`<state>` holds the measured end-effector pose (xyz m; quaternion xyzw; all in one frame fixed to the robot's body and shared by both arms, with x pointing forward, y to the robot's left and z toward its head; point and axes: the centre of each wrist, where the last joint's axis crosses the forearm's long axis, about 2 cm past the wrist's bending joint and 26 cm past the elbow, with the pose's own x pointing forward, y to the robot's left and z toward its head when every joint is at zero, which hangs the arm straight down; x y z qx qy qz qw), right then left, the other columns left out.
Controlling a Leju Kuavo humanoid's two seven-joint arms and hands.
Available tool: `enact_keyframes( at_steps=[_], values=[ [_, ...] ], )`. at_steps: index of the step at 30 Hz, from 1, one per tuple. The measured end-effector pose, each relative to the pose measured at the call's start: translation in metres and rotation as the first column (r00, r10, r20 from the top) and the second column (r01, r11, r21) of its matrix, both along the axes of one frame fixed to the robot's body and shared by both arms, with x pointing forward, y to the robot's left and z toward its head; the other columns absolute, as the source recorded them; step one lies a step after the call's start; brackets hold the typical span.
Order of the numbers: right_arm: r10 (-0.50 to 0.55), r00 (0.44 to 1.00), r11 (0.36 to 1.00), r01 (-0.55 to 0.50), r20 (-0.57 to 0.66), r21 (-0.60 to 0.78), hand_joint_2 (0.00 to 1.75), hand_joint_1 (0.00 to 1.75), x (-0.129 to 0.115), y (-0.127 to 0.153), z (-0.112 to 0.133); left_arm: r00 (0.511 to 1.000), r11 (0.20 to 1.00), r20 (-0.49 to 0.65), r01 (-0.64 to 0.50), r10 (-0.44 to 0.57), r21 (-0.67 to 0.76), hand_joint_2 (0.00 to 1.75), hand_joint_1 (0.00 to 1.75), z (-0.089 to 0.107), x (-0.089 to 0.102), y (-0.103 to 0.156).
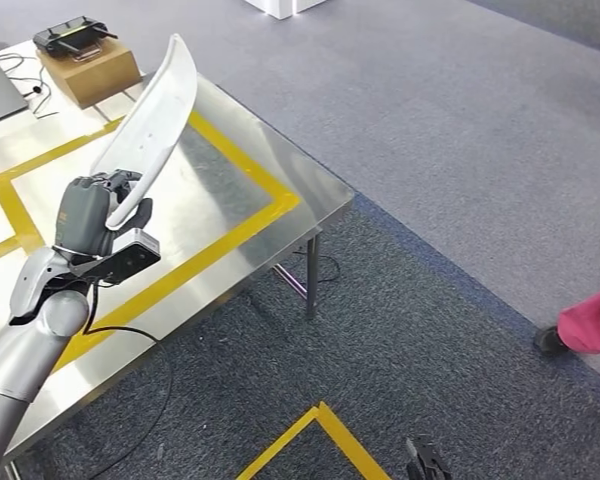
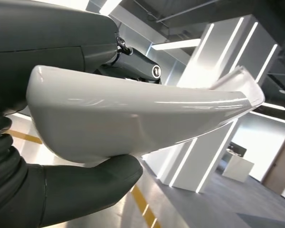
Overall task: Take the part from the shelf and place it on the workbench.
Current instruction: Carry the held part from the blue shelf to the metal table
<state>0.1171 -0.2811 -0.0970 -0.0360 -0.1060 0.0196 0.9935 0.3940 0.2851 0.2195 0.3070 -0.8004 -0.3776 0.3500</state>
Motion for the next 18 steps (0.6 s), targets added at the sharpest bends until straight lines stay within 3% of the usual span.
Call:
enact_keyframes(
  at_steps=[18],
  values=[
    [0.006,1.0,1.0,-0.006,0.005,-0.008,0.0,0.0,-0.0001,-0.0018,-0.0001,1.0,1.0,-0.003,0.003,-0.003,0.001,1.75,1.75,-0.0014,-0.0002,-0.0002]
  ],
)
